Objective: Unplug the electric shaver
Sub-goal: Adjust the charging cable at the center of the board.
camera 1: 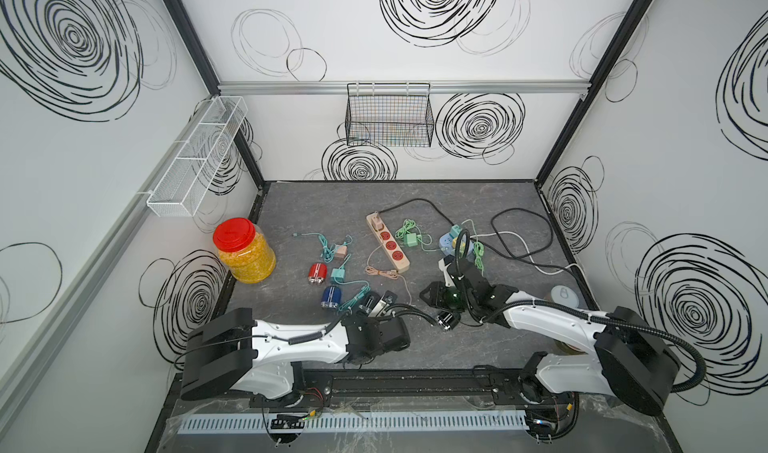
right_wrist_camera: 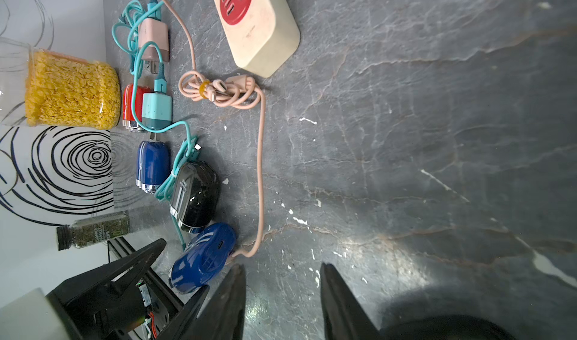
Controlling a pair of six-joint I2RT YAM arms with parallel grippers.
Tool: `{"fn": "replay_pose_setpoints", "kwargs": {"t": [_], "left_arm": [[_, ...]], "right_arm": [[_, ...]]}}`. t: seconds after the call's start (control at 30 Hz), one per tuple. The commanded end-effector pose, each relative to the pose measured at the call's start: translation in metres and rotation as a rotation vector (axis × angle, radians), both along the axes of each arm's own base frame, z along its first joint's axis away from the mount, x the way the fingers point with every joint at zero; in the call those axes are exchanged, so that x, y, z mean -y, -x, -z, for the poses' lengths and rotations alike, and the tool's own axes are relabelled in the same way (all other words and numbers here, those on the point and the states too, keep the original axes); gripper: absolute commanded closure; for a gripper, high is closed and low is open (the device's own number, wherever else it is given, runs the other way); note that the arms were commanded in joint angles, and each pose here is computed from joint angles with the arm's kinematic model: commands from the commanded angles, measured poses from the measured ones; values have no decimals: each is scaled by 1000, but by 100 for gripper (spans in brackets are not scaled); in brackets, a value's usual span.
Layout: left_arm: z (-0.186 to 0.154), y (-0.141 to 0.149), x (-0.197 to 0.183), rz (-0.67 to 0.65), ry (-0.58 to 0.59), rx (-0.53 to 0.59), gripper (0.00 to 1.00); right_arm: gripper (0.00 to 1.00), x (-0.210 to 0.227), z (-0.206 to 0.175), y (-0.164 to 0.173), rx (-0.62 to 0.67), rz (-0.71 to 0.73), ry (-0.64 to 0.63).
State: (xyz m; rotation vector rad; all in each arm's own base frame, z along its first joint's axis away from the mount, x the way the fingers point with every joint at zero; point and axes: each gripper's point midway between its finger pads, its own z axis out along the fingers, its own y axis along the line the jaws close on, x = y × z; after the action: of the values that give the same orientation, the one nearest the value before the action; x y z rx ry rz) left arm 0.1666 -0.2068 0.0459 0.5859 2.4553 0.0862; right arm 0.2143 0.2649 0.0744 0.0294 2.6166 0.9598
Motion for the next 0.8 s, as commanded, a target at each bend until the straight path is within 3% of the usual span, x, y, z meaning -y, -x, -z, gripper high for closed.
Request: {"fn": "replay_pose_setpoints", "kwargs": {"t": [0.0,0.23,0.47,0.77], "left_arm": [[3,3,4,2,26,-17,28],[4,9,21,39,68,-38,27],[6,5,11,-1,46,-24,28],[2,-3,-10,-80,149,-31,29]], "right_arm": [[57,4,2,0,0,9,7],[57,-6,-8,1,5,-21,-44],[55,-35,-1,5,-15,-96,-26],[55,-84,6,12,-31,-189,-57]]}}
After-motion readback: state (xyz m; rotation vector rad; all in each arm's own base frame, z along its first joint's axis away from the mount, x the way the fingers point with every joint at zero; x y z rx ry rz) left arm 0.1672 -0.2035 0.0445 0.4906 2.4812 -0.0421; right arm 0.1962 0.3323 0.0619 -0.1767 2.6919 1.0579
